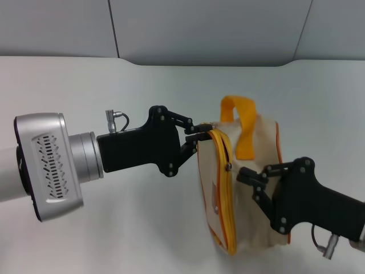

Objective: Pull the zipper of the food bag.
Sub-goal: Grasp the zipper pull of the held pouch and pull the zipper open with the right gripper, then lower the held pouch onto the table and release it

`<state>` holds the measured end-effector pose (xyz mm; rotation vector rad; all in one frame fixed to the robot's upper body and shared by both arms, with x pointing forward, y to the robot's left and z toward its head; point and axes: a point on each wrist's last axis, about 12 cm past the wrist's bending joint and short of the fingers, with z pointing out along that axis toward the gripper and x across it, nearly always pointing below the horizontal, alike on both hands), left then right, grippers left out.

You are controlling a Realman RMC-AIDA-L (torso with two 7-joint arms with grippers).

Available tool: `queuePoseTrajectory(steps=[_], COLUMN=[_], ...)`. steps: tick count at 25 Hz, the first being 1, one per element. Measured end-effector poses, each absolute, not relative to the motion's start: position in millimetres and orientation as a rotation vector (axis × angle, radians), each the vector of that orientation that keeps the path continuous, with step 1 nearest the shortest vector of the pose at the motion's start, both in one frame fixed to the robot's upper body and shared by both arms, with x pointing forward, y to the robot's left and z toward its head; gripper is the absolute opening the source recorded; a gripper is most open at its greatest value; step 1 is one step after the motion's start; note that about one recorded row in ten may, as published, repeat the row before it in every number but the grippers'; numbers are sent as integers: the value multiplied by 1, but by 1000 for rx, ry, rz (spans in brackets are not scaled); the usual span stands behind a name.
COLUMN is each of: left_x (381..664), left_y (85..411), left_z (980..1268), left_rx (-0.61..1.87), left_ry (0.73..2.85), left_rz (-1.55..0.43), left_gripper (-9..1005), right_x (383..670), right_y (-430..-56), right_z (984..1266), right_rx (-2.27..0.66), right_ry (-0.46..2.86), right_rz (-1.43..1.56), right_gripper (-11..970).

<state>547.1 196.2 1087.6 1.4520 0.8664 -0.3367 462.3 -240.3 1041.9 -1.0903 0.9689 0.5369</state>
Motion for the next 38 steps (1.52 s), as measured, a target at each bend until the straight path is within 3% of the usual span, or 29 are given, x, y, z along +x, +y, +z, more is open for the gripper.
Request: queuePoseTrajectory(steps=[20,29,38], left_x=[555,554,535], left_y=[193,201,229], left_z=[1091,1090,1058], left_rx=[1449,1354,1042], left_ry=[884,934,1179], left_rz=[-323,-327,-372], left_gripper=[43,42,40], right_x=[389,384,413], right_y=[-260,-260,-273], right_z=[1004,1011,1024], right_rx=[-1095,-979,-815], right_ry=[1187,1161,1243], right_rz=[634,650,713], right_gripper=[0,27,150])
